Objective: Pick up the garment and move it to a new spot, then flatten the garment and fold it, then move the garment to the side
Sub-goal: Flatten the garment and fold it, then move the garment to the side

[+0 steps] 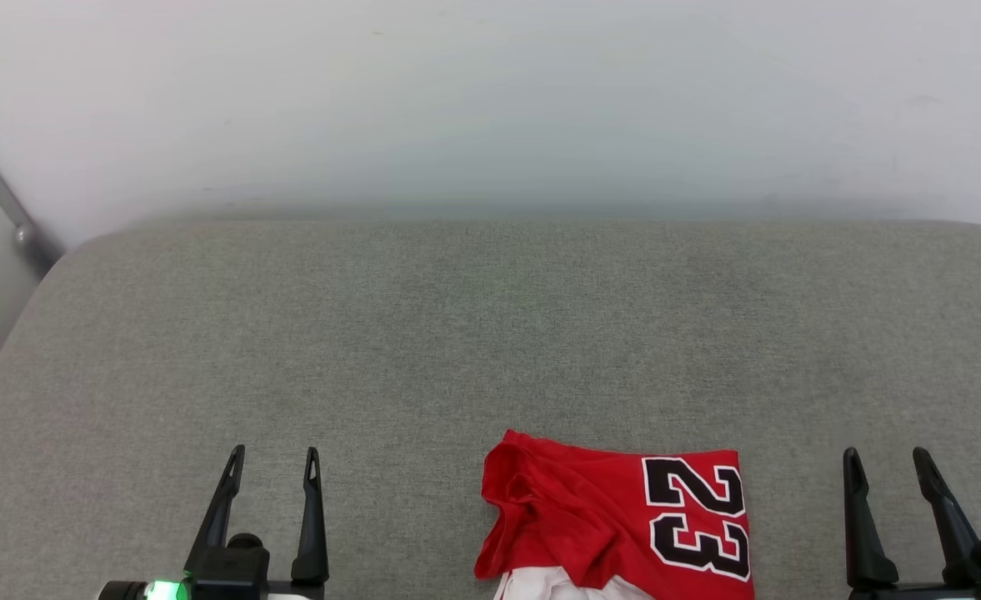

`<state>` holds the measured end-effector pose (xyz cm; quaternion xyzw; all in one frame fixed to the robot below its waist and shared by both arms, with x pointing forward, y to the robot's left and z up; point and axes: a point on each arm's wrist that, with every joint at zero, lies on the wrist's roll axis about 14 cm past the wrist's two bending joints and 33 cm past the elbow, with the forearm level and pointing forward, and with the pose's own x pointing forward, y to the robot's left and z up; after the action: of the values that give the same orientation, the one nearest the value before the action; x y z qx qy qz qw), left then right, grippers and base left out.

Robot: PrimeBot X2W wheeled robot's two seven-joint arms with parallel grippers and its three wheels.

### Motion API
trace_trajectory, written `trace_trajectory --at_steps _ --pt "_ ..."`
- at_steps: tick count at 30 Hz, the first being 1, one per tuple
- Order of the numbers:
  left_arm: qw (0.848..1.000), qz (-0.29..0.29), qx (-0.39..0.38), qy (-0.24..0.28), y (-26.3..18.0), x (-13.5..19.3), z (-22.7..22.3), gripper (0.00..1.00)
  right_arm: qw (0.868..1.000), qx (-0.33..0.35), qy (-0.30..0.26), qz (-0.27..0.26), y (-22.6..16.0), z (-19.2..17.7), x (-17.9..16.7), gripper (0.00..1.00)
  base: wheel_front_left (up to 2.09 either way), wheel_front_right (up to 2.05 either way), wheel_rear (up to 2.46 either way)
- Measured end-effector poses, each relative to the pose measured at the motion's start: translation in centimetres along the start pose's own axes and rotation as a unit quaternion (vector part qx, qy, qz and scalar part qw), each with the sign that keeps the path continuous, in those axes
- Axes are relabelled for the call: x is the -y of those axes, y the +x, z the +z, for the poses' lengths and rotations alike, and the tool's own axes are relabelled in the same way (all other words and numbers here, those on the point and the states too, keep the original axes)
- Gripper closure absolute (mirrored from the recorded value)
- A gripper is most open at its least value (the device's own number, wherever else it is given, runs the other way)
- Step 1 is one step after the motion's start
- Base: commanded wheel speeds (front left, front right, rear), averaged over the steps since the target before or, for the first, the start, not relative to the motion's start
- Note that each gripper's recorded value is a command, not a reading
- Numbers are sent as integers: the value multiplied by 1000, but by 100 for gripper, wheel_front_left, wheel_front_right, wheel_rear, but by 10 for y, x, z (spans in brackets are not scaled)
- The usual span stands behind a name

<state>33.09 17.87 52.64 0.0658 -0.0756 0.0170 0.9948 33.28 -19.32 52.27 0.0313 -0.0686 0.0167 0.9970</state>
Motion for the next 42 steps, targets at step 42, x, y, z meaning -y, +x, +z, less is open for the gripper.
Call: trace_trajectory --at_steps 42 --pt "999 -4 -36 -5 19 2 -25 0 843 -493 55 207 24 -83 -23 0 0 0 0"
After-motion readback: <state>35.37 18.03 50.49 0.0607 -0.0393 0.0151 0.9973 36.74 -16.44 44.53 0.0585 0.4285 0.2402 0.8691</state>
